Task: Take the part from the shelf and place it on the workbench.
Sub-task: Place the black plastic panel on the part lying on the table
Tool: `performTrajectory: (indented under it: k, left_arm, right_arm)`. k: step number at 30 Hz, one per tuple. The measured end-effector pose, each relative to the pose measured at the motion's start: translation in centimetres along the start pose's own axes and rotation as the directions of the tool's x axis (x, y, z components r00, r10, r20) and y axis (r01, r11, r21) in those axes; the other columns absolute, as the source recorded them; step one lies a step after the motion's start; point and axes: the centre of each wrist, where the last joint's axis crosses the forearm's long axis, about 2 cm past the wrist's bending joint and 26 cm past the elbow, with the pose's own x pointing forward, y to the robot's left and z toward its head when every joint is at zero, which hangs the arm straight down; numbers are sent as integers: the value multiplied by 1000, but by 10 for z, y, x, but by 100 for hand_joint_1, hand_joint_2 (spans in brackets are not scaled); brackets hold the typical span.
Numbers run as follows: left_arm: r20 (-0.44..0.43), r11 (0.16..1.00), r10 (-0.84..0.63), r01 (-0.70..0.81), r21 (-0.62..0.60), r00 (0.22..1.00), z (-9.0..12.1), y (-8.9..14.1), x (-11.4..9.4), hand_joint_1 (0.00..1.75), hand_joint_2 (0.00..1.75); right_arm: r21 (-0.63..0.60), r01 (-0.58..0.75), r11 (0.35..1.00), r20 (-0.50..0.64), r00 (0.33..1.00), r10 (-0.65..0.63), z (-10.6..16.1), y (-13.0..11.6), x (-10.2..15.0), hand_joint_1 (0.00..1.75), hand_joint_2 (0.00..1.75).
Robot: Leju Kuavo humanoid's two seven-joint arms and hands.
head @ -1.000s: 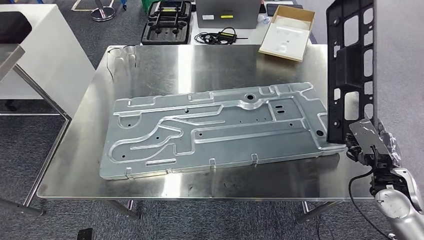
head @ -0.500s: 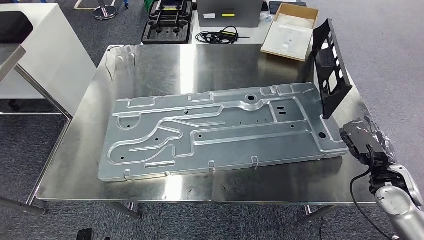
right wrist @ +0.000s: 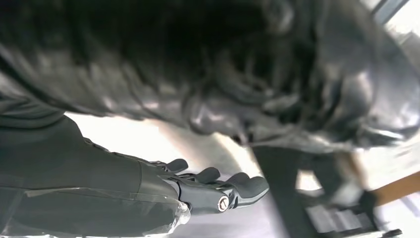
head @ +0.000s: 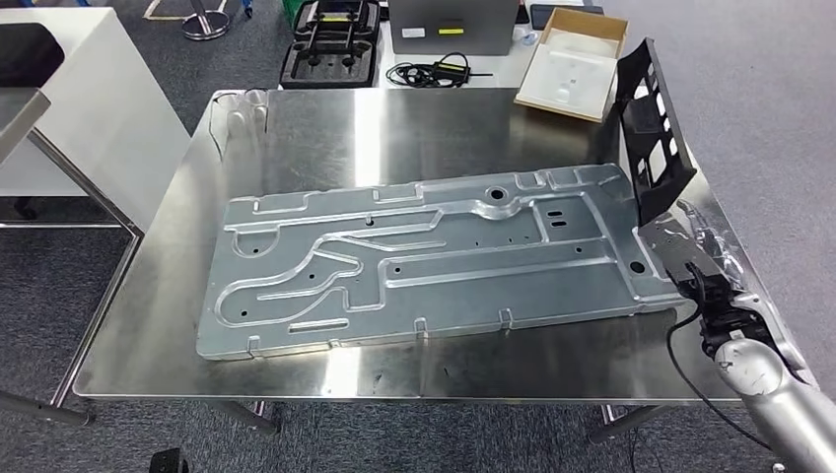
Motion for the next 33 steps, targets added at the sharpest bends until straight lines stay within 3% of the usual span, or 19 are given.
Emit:
performTrajectory:
  k: [12, 22, 33]
  left_arm:
    - [-52, 999, 8, -5, 43, 999, 4, -6, -3, 0, 0]
    - [-93, 997, 17, -10, 79, 995, 5, -7, -3, 0, 0]
    - [-110, 996, 32, -23, 85, 993, 6, -11, -1, 0, 0]
  right_arm:
    - [20, 19, 1000, 124, 992, -21, 2, 16, 33, 0, 0]
    - [-19, -3, 1000, 281, 960, 8, 20, 37, 87, 0, 0]
    - [37, -21, 999, 371, 928, 6, 30, 51, 129, 0, 0]
